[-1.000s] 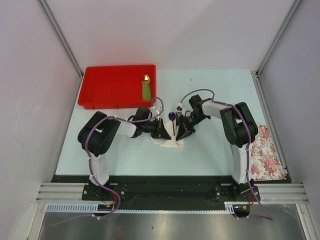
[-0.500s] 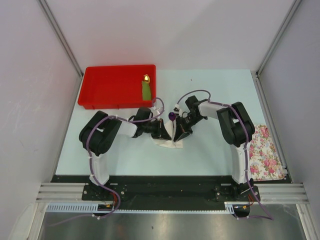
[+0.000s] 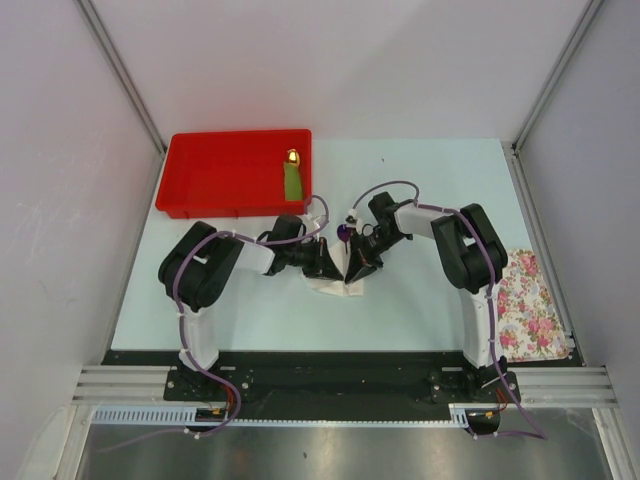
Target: Place the utensils on the paper napkin and roll it up
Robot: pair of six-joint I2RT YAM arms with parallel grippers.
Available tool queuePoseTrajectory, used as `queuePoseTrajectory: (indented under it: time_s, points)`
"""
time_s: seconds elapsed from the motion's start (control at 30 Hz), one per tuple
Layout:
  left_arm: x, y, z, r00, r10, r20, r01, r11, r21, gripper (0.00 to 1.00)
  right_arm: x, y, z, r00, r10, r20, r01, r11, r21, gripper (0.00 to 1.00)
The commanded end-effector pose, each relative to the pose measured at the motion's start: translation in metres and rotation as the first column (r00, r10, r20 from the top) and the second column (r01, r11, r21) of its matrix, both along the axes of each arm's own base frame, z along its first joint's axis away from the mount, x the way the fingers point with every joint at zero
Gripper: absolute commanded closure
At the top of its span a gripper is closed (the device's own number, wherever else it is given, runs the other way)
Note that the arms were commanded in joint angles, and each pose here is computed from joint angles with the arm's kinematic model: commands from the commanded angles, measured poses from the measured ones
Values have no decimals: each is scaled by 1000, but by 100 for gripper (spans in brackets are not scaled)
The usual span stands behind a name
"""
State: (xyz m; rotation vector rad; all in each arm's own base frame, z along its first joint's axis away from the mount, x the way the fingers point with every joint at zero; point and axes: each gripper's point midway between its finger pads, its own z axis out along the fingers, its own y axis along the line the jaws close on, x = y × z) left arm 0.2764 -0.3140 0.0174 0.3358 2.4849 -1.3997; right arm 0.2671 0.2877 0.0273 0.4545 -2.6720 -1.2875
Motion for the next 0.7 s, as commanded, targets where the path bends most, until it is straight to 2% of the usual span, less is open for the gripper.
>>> queuePoseTrajectory:
  time_s: [0.0, 0.2, 0.3, 0.33, 0.37, 0.43, 0.47, 0.57, 0.67]
  points:
    - [10, -6, 6, 999, 2, 39, -2, 1000, -5, 100, 9, 13, 7, 999, 7, 37, -9, 999, 47, 96]
    - [10, -7, 8, 999, 3, 39, -3, 1000, -12, 99, 6, 9, -8, 999, 15, 32, -15, 1000, 12, 95]
    - [8, -7, 12, 999, 8, 36, -7, 1000, -30, 93, 6, 8, -15, 1000, 13, 28, -13, 1000, 6, 94]
    - [8, -8, 16, 999, 4, 44, -2, 999, -47, 91, 6, 8, -16, 1000, 12, 29, -13, 1000, 6, 94]
    - [7, -6, 18, 999, 16, 31, -14, 998, -54, 82, 6, 8, -17, 1000, 9, 24, -9, 1000, 5, 94]
    - [9, -4, 26, 999, 32, 35, -29, 996, -87, 75, 7, 9, -18, 1000, 7, 26, -7, 1000, 9, 93]
    - [11, 1, 30, 998, 51, 39, -47, 994, -96, 68, 7, 9, -19, 1000, 4, 24, -4, 1000, 9, 92]
    - [16, 12, 37, 995, 87, 41, -82, 990, -111, 59, 8, 10, -19, 1000, 1, 28, -1, 1000, 13, 84]
    - [20, 25, 43, 992, 121, 46, -115, 987, -115, 53, 9, 11, -17, 999, 2, 33, -2, 1000, 17, 70]
